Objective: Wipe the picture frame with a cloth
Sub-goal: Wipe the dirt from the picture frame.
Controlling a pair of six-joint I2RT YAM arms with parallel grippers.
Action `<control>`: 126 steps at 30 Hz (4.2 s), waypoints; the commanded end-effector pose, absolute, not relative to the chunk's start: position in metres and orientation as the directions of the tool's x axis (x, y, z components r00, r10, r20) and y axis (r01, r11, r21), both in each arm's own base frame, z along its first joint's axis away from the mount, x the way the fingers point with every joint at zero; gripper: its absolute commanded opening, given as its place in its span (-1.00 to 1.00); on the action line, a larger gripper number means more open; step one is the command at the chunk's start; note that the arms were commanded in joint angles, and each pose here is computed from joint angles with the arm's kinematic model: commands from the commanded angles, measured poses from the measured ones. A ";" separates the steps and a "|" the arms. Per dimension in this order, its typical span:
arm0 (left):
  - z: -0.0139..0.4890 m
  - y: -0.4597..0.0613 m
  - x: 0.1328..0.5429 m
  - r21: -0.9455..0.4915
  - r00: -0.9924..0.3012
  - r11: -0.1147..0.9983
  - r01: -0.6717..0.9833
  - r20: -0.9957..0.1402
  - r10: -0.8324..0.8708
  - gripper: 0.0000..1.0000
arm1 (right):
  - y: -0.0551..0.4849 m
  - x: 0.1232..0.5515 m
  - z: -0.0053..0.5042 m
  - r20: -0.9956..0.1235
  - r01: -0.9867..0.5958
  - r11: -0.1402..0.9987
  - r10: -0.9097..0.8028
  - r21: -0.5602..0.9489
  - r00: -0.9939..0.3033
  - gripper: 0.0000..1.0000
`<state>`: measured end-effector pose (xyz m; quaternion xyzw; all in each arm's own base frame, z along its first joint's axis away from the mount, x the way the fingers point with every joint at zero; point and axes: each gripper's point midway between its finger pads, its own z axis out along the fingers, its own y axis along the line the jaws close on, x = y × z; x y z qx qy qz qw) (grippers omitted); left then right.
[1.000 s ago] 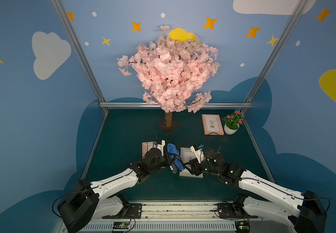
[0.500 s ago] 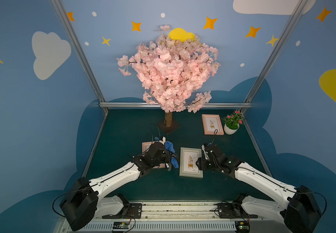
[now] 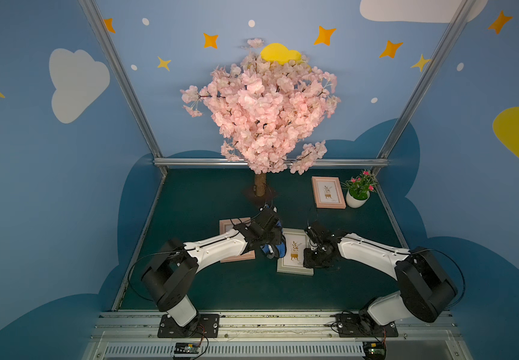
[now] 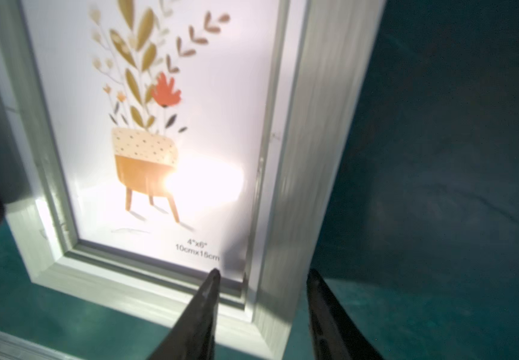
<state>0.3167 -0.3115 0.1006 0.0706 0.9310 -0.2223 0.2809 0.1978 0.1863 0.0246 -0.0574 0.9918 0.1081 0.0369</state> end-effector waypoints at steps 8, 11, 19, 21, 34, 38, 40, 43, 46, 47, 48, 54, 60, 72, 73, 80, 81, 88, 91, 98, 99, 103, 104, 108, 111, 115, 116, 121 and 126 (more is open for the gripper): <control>0.055 -0.353 0.334 -0.418 -0.905 0.875 0.245 -0.422 0.051 -0.95 | 0.195 0.199 0.026 -0.098 -0.152 0.957 -0.131 0.247 -0.986 -0.30; 0.040 -0.363 0.334 -0.433 -0.922 0.869 0.241 -0.381 0.066 -0.95 | 0.200 0.204 0.027 -0.115 -0.168 0.954 -0.144 0.248 -0.983 -0.39; 0.029 -0.356 0.332 -0.436 -0.935 0.878 0.196 -0.354 0.033 -0.95 | 0.223 0.210 0.034 -0.161 -0.247 0.936 -0.211 0.252 -0.964 -0.53; 0.030 -0.335 0.335 -0.430 -0.935 0.890 0.151 -0.353 -0.012 -0.95 | 0.224 0.211 0.033 -0.165 -0.251 0.938 -0.216 0.237 -0.962 -0.54; 0.024 -0.342 0.339 -0.473 -0.943 0.868 0.150 -0.333 -0.018 -0.95 | 0.232 0.208 0.020 -0.143 -0.260 0.944 -0.234 0.205 -0.962 -0.56; 0.022 -0.336 0.341 -0.455 -0.947 0.881 0.128 -0.321 -0.027 -0.95 | 0.218 0.208 0.013 -0.125 -0.217 0.964 -0.200 0.151 -0.972 -0.56; 0.024 -0.316 0.343 -0.432 -0.944 0.896 0.102 -0.326 -0.050 -0.95 | 0.212 0.208 0.010 -0.114 -0.195 0.972 -0.181 0.133 -0.977 -0.56; 0.034 -0.282 0.344 -0.372 -0.930 0.925 0.074 -0.362 -0.071 -0.95 | 0.208 0.207 0.007 -0.106 -0.182 0.974 -0.169 0.135 -0.980 -0.56; 0.043 -0.267 0.343 -0.329 -0.918 0.941 0.081 -0.392 -0.058 -0.92 | 0.212 0.207 0.007 -0.112 -0.194 0.969 -0.179 0.150 -0.977 -0.56; 0.042 -0.268 0.343 -0.328 -0.920 0.941 0.085 -0.389 -0.053 -0.92 | 0.215 0.207 0.007 -0.114 -0.200 0.967 -0.184 0.156 -0.976 -0.56; 0.040 -0.272 0.343 -0.336 -0.925 0.937 0.092 -0.377 -0.045 -0.93 | 0.217 0.206 0.007 -0.114 -0.206 0.966 -0.189 0.157 -0.975 -0.56; 0.019 -0.318 0.346 -0.390 -0.950 0.913 0.116 -0.311 -0.012 -0.95 | 0.219 0.204 0.009 -0.116 -0.210 0.966 -0.194 0.148 -0.974 -0.57; 0.013 -0.330 0.348 -0.403 -0.959 0.908 0.113 -0.283 -0.007 -0.95 | 0.207 0.202 0.010 -0.123 -0.178 0.977 -0.163 0.118 -0.979 -0.56; 0.042 -0.275 0.303 -0.286 -0.948 0.950 0.124 -0.317 0.028 -0.95 | 0.203 0.204 -0.001 -0.088 -0.128 0.988 -0.120 0.083 -0.989 -0.58; 0.040 -0.279 0.292 -0.293 -0.953 0.948 0.125 -0.302 0.032 -0.95 | 0.203 0.205 -0.002 -0.087 -0.125 0.989 -0.118 0.084 -0.989 -0.58; 0.027 -0.281 0.265 -0.325 -0.970 0.942 0.084 -0.243 0.003 -0.95 | 0.203 0.203 0.001 -0.088 -0.127 0.987 -0.119 0.095 -0.989 -0.58; 0.030 -0.276 0.273 -0.309 -0.968 0.948 0.077 -0.252 -0.003 -0.95 | 0.204 0.203 0.001 -0.089 -0.128 0.987 -0.120 0.098 -0.989 -0.58; 0.038 -0.281 0.327 -0.302 -0.953 0.945 0.127 -0.302 0.031 -0.95 | 0.205 0.204 0.001 -0.089 -0.125 0.987 -0.117 0.101 -0.989 -0.58; 0.027 -0.283 0.319 -0.320 -0.963 0.942 0.103 -0.268 0.014 -0.95 | 0.206 0.205 0.000 -0.091 -0.123 0.987 -0.114 0.099 -0.989 -0.58; 0.032 -0.285 0.243 -0.339 -0.972 0.936 0.096 -0.235 0.014 -0.95 | 0.207 0.206 0.000 -0.090 -0.122 0.987 -0.113 0.105 -0.990 -0.58; 0.033 -0.285 0.232 -0.349 -0.974 0.933 0.089 -0.226 0.009 -0.95 | 0.208 0.206 0.000 -0.089 -0.123 0.987 -0.113 0.108 -0.990 -0.58; 0.030 -0.290 0.213 -0.398 -0.981 0.916 0.057 -0.194 -0.023 -0.95 | 0.209 0.206 0.002 -0.090 -0.122 0.986 -0.112 0.114 -0.990 -0.58; 0.029 -0.291 0.215 -0.403 -0.980 0.914 0.053 -0.196 -0.029 -0.95 | 0.209 0.206 0.002 -0.090 -0.122 0.986 -0.112 0.116 -0.990 -0.58; 0.032 -0.300 0.245 -0.414 -0.970 0.908 0.067 -0.239 -0.037 -0.95 | 0.208 0.204 0.003 -0.093 -0.120 0.986 -0.110 0.118 -0.990 -0.58; 0.034 -0.316 0.263 -0.456 -0.970 0.887 0.063 -0.235 -0.052 -0.95 | 0.208 0.204 0.002 -0.092 -0.117 0.986 -0.106 0.122 -0.990 -0.58; 0.032 -0.345 0.259 -0.540 -0.978 0.840 0.053 -0.198 -0.065 -0.95 | 0.210 0.203 0.001 -0.089 -0.111 0.985 -0.099 0.131 -0.991 -0.58; 0.029 -0.346 0.258 -0.537 -0.979 0.842 0.049 -0.192 -0.065 -0.95 | 0.210 0.204 0.001 -0.092 -0.109 0.985 -0.097 0.134 -0.991 -0.59; 0.023 -0.319 0.270 -0.481 -0.972 0.877 0.014 -0.211 -0.100 -0.95 | 0.210 0.203 0.001 -0.092 -0.110 0.985 -0.098 0.133 -0.991 -0.58; 0.027 -0.310 0.307 -0.442 -0.956 0.896 0.035 -0.276 -0.099 -0.95 | 0.210 0.203 0.001 -0.095 -0.108 0.985 -0.096 0.136 -0.991 -0.59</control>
